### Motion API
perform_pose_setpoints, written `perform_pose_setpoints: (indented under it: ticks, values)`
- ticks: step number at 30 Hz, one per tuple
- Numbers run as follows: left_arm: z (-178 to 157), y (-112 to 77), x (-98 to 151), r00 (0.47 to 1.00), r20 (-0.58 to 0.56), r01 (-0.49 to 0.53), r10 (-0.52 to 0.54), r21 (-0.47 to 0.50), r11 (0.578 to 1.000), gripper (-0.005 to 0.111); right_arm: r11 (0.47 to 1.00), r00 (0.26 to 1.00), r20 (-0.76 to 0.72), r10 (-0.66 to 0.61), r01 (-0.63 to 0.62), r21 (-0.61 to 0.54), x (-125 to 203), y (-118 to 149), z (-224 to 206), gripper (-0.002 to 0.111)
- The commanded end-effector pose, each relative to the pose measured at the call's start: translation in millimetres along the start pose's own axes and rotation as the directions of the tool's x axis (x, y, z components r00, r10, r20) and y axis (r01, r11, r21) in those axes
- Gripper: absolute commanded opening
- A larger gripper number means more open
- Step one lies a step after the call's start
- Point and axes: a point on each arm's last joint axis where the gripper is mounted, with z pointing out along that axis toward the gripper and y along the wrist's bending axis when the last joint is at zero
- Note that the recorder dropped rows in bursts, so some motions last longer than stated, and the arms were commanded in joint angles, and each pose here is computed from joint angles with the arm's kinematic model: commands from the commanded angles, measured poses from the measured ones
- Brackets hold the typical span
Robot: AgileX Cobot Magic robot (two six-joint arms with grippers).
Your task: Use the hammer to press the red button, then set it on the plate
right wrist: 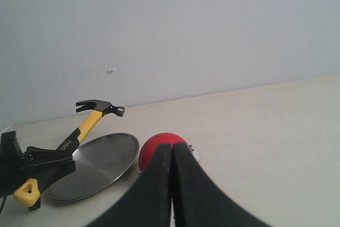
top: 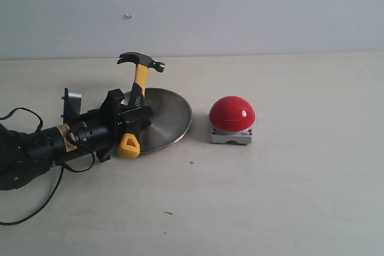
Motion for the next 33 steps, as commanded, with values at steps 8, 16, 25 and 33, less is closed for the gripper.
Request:
perform_pose_setpoints:
  ticks: [8, 16, 25, 33]
  values:
    - [10.3, 3.6, -5.3, 0.999, 0.03, 0.025, -0.027, 0.075, 0.997, 0.0, 1.0, 1.0, 0.002, -0.018, 0.018, -0.001, 1.1, -0.3, -0.4, 0.0]
    - [18.4, -15.5, -8.0, 0.996, -0.07, -0.047, 0.056, 0.121, 0.992, 0.0, 1.0, 1.0, 0.002, -0.018, 0.018, -0.001, 1.1, -0.3, -0.4, 0.0]
    - [12.9, -39.3, -17.8, 0.991, -0.072, -0.114, 0.113, -0.006, 0.994, 0.0, 1.0, 1.0, 0.002, -0.018, 0.018, -0.001, 1.1, -0.3, -0.4, 0.0]
    - [4.1, -56.1, -25.2, 0.988, -0.055, -0.149, 0.144, -0.12, 0.981, 0.0, 1.0, 1.0, 0.002, -0.018, 0.018, -0.001, 1.1, -0.3, -0.4, 0.0]
